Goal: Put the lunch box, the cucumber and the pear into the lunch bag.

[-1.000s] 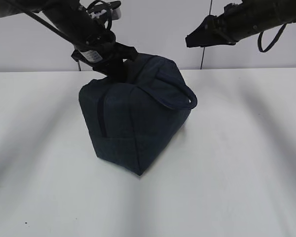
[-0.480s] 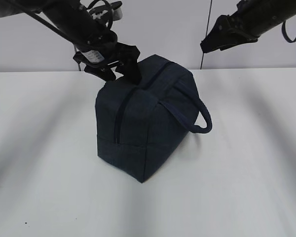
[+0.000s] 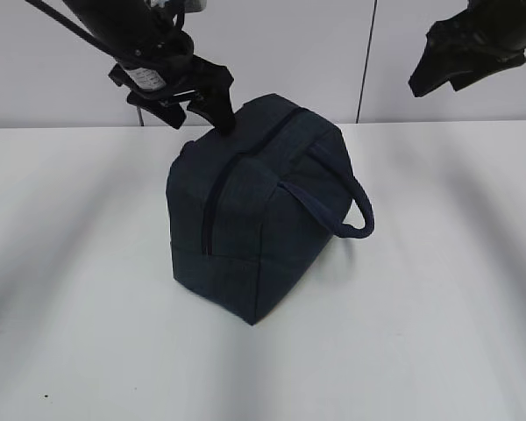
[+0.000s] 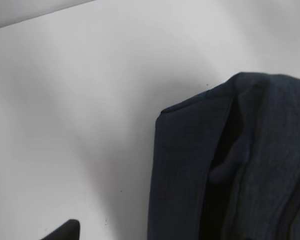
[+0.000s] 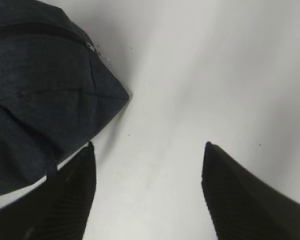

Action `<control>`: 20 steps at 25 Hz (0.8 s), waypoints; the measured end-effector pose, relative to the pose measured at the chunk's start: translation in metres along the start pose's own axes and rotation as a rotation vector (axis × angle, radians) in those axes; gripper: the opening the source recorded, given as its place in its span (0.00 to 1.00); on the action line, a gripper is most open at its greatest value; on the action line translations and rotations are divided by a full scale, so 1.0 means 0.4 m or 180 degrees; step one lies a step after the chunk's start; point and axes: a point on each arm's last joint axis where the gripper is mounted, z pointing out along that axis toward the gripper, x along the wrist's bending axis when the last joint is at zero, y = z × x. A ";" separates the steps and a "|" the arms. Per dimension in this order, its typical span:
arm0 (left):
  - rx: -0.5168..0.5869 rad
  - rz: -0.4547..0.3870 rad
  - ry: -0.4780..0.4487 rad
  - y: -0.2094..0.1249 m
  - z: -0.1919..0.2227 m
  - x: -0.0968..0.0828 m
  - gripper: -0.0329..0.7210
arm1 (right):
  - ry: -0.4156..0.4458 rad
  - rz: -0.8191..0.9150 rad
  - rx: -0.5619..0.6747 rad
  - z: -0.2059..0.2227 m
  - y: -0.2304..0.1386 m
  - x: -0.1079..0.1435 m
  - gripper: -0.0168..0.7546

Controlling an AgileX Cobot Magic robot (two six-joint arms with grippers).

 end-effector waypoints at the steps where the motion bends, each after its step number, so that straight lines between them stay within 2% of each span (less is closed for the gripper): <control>1: 0.0039 0.0012 0.0057 -0.003 -0.010 0.002 0.76 | -0.0001 0.0033 0.0038 -0.008 -0.003 0.003 0.69; 7: 0.0233 0.0008 0.0244 -0.022 -0.071 0.001 0.76 | 0.0045 0.0018 0.0278 -0.041 -0.017 0.046 0.69; 10: 0.0204 -0.0156 0.0309 -0.024 -0.095 -0.001 0.76 | -0.0053 -0.0068 0.0376 -0.050 -0.018 0.082 0.69; 15: -0.0037 -0.0220 0.0393 -0.024 -0.190 -0.018 0.76 | -0.0221 -0.0081 0.0452 -0.051 -0.018 0.100 0.69; 20: -0.0317 -0.0167 0.0540 -0.038 -0.307 -0.038 0.76 | -0.0353 -0.0008 0.0403 -0.080 -0.020 0.101 0.69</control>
